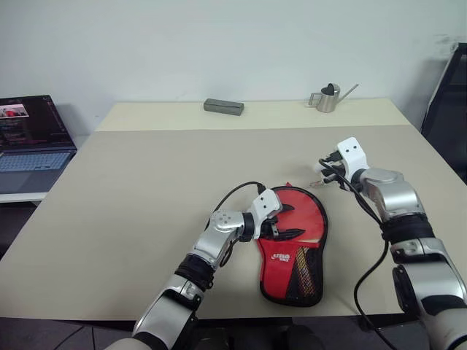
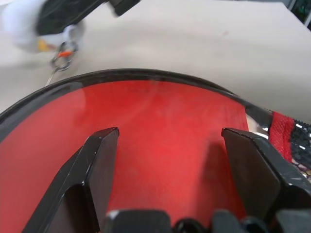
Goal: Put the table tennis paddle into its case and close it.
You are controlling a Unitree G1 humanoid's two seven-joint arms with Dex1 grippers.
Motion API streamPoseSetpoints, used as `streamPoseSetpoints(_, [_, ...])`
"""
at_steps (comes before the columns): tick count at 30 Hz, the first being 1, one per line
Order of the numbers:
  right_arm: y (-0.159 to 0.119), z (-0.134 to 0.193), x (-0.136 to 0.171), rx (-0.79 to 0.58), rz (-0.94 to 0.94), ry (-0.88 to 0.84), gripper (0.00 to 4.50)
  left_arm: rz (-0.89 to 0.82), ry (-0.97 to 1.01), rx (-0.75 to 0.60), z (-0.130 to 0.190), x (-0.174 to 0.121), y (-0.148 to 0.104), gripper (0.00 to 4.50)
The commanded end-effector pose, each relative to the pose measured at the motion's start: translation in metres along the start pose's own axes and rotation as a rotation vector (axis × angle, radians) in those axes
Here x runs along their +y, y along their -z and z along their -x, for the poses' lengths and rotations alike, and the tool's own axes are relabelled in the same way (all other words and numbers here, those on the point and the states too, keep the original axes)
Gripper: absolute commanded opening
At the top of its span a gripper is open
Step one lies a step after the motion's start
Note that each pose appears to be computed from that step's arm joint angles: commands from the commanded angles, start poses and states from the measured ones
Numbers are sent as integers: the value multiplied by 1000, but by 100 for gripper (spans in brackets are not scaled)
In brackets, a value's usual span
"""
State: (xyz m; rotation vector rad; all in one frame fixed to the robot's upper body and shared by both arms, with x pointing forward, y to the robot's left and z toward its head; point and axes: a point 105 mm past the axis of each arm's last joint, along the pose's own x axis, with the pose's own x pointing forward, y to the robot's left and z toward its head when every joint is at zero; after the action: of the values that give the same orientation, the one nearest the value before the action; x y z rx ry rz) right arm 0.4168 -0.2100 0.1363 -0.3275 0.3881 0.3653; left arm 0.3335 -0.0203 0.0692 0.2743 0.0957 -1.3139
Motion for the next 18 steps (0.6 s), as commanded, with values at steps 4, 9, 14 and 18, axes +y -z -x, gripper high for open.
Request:
streamPoseSetpoints(4, [-13,43,-15,-30,19,10,18,54,2,156,3,-4,39,370])
streamPoseSetpoints(9, [-5,66,-14,9,20,-23,18,51,7,155,2,-4,38,370])
streamPoseSetpoints(14, [7,83,1,63,38,-105,18,50,12,158,2,-5,39,370])
streamPoseSetpoints(18, [33,99,26,151,84,-210,18,51,19,159,0,-6,39,370])
